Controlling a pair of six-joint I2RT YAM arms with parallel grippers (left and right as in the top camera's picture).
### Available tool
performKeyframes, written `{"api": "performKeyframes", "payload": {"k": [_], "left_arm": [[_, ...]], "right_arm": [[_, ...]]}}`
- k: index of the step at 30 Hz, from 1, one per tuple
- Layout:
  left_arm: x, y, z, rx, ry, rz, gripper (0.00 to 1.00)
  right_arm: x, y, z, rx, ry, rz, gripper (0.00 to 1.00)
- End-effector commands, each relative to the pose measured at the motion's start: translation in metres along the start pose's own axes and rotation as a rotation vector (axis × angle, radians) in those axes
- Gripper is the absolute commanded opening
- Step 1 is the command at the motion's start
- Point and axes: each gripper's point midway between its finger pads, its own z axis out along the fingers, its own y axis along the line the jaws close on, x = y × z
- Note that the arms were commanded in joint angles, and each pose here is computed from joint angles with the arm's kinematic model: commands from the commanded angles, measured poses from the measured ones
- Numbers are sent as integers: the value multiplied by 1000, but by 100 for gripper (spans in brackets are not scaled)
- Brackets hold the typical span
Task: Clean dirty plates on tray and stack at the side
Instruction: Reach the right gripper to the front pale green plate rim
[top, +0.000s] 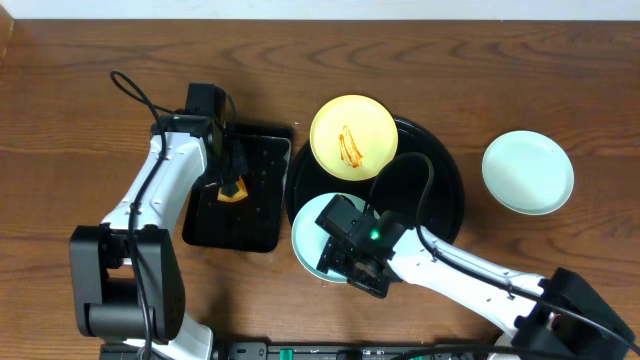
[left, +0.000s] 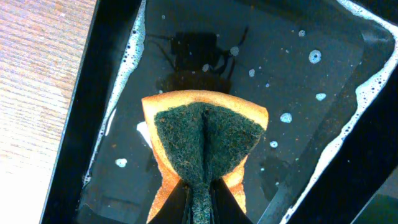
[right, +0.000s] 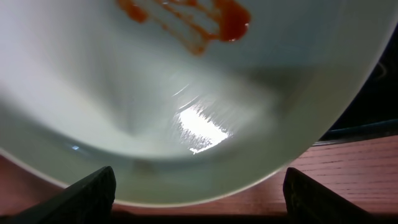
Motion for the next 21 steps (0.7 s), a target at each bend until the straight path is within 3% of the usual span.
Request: {"api": "performKeyframes", "payload": {"k": [1,4,11,21], "left_arm": [[1,2,-3,-1,-4,10,8],[1,2,-3,-1,-4,10,8],[2,2,-3,-1,-3,10,8],[2,2,-3,-1,-3,10,8]], "right_arm": [[6,-4,7,26,17,26,84],[8,-6,11,38,34,37,81],[8,-7,13,45,34,39,46],[6,-11,12,59,36,49,21]]}}
